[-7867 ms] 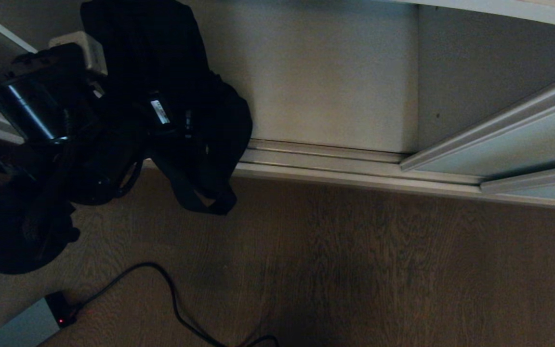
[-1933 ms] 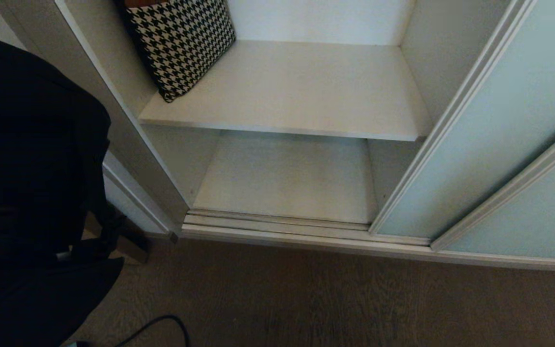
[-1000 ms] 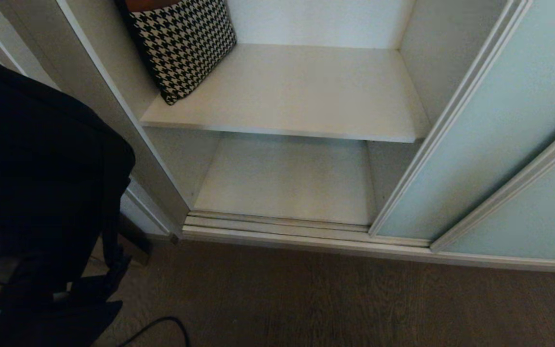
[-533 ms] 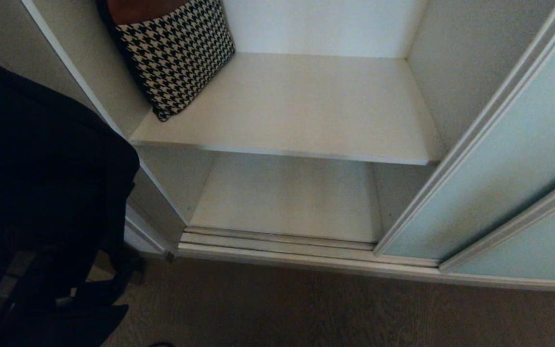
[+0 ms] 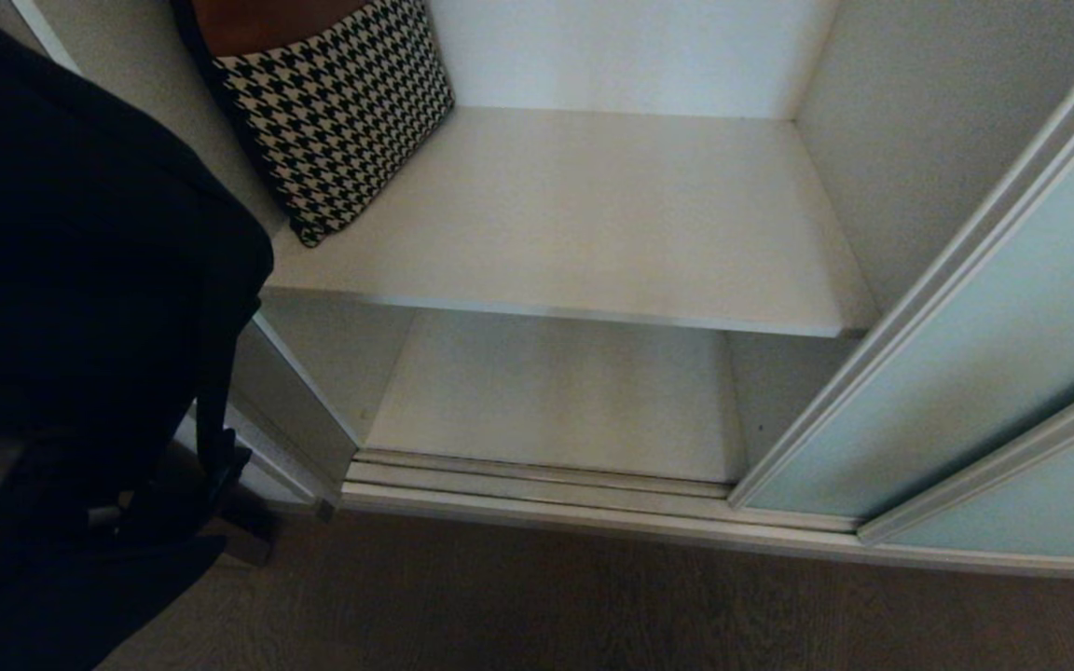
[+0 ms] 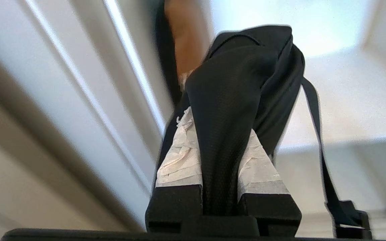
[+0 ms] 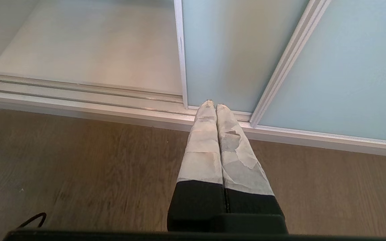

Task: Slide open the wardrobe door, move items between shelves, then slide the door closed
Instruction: Place the basket on the higher shelf

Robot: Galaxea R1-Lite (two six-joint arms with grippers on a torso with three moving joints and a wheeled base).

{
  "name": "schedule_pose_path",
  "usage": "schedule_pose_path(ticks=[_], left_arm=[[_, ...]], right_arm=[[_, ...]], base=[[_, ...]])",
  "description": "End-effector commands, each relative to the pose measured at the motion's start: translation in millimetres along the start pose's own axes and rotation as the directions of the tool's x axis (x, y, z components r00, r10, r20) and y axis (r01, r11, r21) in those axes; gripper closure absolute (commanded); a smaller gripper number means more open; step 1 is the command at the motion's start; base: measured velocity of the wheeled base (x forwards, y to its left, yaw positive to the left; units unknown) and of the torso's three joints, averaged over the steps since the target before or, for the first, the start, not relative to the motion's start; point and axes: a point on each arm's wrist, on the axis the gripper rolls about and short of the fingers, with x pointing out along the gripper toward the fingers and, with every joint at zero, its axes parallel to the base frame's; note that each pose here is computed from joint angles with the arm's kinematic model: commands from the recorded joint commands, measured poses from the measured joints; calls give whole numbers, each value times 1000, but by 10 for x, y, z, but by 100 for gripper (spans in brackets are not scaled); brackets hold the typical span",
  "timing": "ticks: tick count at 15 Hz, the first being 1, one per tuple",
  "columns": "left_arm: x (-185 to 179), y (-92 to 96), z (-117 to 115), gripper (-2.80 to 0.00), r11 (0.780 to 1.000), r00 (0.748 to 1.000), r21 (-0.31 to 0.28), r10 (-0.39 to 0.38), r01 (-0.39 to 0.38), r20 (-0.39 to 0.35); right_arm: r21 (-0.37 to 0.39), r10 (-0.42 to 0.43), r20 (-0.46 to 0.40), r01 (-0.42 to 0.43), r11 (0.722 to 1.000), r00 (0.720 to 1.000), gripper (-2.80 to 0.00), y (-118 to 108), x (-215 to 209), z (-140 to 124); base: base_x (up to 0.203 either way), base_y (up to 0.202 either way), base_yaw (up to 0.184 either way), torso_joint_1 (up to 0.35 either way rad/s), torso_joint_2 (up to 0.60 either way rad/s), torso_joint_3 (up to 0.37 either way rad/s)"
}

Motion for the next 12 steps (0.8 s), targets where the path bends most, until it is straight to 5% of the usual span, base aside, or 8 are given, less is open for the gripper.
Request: schedule_pose_path(ticks=[1,8,12], left_arm=[[286,70,93,0,1000,1000,-7,-9,9,-9],[1213,240,69,0,994,998,-109,-34,28,-51],[1835,319,93,0,987,998,-149,-63,62,1]], right_arm=[[0,0,-2,0,1000,1000,0,0,2,-4],[0,0,-2,0,1000,1000,0,0,2,-4],[0,0,-2,0,1000,1000,0,0,2,-4]], base=[[0,0,0,0,0,0],[0,0,0,0,0,0],[0,0,0,0,0,0]])
